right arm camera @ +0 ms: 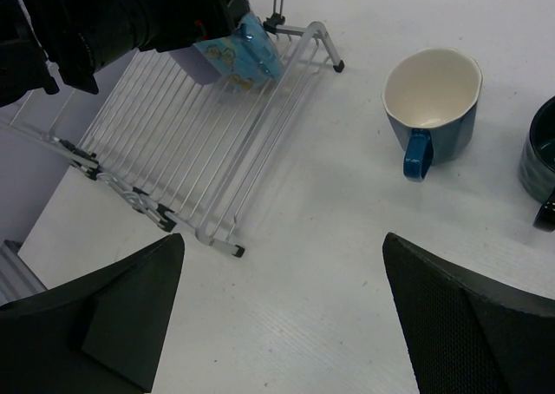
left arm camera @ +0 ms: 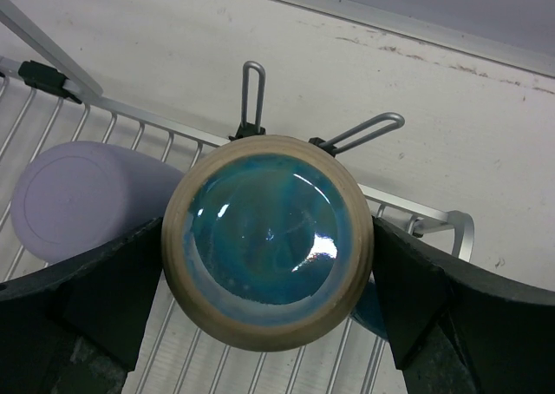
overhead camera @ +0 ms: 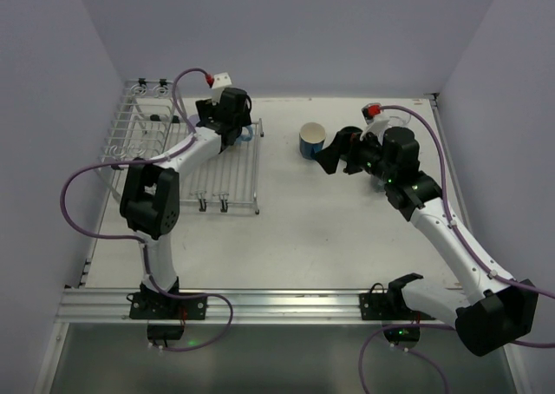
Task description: Unload the cups from the dish rack
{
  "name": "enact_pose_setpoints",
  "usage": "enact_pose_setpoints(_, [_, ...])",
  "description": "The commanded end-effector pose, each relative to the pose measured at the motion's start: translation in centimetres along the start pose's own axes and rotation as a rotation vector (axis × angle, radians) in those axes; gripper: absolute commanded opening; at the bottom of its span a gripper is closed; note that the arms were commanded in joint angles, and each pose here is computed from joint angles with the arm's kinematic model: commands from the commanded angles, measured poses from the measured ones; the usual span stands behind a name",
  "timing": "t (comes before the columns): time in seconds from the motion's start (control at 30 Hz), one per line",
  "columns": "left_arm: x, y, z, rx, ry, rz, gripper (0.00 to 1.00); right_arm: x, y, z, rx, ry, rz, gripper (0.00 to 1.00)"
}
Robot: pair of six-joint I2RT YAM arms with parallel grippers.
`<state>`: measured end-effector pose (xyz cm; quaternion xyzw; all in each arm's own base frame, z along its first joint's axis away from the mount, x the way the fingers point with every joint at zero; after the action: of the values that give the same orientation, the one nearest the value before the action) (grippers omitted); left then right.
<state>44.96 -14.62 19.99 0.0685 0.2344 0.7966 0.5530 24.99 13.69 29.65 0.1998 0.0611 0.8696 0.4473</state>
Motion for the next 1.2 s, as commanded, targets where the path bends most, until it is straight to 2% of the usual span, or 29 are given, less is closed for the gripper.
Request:
enact_pose_setpoints(0.0, [-0.3,-0.8,1.0,-0.033,0.024,0.003,1.00,0.5,0.0,0.6,-0.028,0.020,0.037,0.99])
enact_pose_setpoints(0.23, [-0.1,-1.6,-0.6,0.017,0.044,-0.027,1.00,0.6,0.2,0.7,-0.035,0.025,0.040,0.99])
enact_pose_setpoints(0.3, [-0.1,-1.4,-0.2,0.002,0.056,-0.039,0.94,0.6,0.2,0.7,-0.034,0.023,0.037,0.99])
enact_pose_setpoints(0.33, [0.0,-1.3,-0.3,0.002,0.054,-0.039,0.83,0.7,0.3,0.8,-0.038,0.024,0.040,0.99])
enact_pose_setpoints(0.4, [0.0,-0.8,0.5,-0.021,0.062,-0.056,0.70,0.7,0.2,0.9,-0.043,0.025,0.042,0.99])
enact_pose_setpoints(0.43, [0.0,-0.2,1.2,-0.033,0.070,-0.066,0.56,0.7,0.3,1.1,-0.050,0.023,0.041,0.99])
enact_pose_setpoints(0.5, [0.1,0.5,2.0,-0.052,0.077,-0.082,0.44,0.8,0.3,1.2,-0.052,0.017,0.042,0.99])
enact_pose_setpoints(0.53, [0.2,0.9,2.0,-0.048,0.077,-0.097,0.34,1.0,0.3,1.4,-0.062,0.003,0.044,0.99])
enact_pose_setpoints(0.6, [0.4,2.7,3.8,-0.088,0.109,-0.144,0.26,1.0,0.3,1.5,-0.068,-0.022,0.037,0.99])
enact_pose_setpoints(0.63, [0.6,3.2,3.4,-0.073,0.107,-0.173,0.20,1.2,0.3,1.5,-0.084,-0.059,0.043,0.99])
enact_pose_setpoints(0.73, [1.3,6.7,5.7,-0.140,0.174,-0.290,0.10,2.0,0.5,1.7,-0.137,-0.136,0.103,0.99])
enact_pose_setpoints(0.93, [2.7,11.9,6.0,-0.156,0.248,-0.517,0.00,3.6,0.1,1.9,-0.204,-0.282,0.269,0.99])
enact_pose_setpoints(1.07, [2.9,15.6,6.4,-0.191,0.289,-0.762,0.00,4.3,-0.5,1.1,-0.203,-0.382,0.331,0.99])
enact_pose_setpoints(1.17, [3.5,18.3,5.4,-0.157,0.322,-0.930,0.00,4.6,-0.7,0.3,-0.228,-0.472,0.324,0.98])
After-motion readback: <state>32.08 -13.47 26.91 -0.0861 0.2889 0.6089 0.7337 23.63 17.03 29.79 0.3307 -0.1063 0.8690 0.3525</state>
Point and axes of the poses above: each gripper's point midway between its finger pads, its own y axis back along the fingers, its own x axis along the line the jaws close on, z = x × y, the point moved 9 cm from there along y, back along the fingers, and after that the axes turned 8 degrees about y, right-handed, at the moved point
